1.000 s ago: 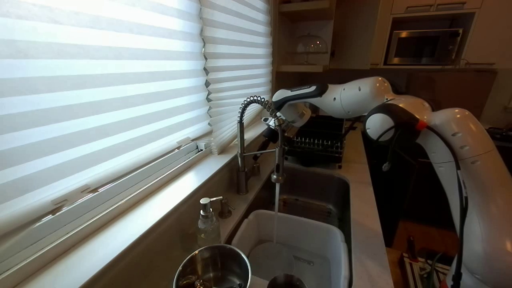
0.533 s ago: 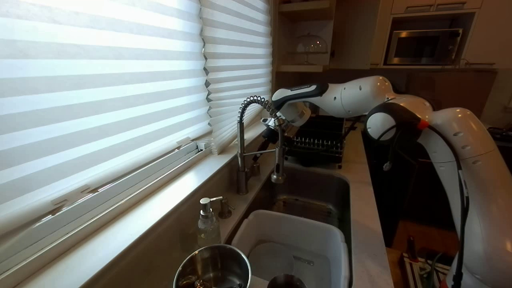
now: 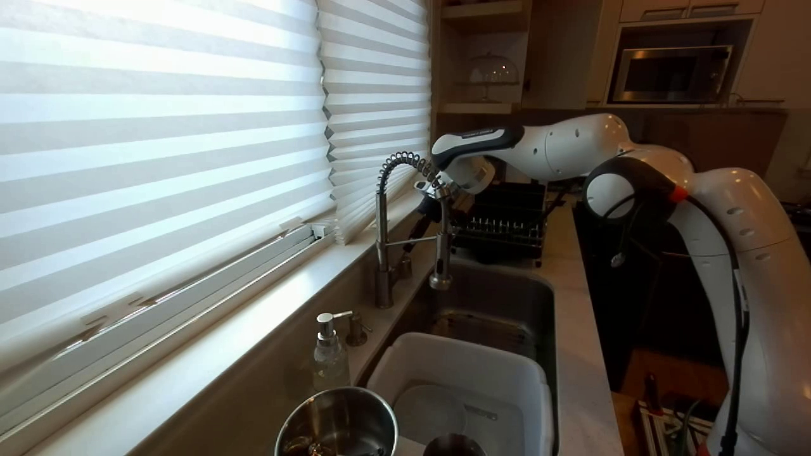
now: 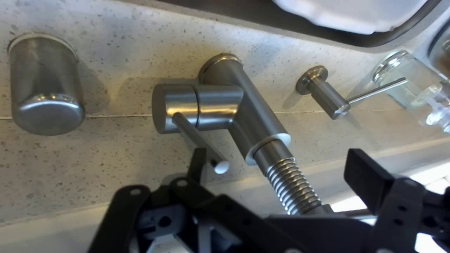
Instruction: Close the tap
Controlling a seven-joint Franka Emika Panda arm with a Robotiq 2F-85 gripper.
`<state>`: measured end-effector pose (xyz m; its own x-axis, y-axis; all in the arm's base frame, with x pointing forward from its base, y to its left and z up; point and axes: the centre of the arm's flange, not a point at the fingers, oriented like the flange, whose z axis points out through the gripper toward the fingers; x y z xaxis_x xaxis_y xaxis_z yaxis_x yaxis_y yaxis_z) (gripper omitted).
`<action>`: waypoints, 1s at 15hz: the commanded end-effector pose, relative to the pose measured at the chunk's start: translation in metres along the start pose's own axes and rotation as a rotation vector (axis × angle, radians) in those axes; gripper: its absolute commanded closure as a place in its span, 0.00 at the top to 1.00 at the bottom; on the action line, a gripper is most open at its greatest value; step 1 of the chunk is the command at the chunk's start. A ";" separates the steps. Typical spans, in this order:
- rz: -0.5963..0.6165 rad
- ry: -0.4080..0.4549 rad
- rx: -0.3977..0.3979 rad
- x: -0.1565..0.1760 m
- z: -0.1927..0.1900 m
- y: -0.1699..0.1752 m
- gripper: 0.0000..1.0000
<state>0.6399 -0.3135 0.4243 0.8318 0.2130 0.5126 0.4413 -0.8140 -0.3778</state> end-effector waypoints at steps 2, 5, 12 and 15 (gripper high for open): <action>-0.023 -0.132 -0.097 -0.017 -0.045 -0.041 1.00; -0.050 -0.207 -0.152 -0.038 -0.079 -0.056 1.00; 0.022 -0.249 -0.084 -0.083 -0.138 -0.124 1.00; 0.056 -0.255 -0.067 -0.103 -0.155 -0.151 1.00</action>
<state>0.4796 -0.3184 0.5422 0.8973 0.3119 0.3125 0.4092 -0.8534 -0.3229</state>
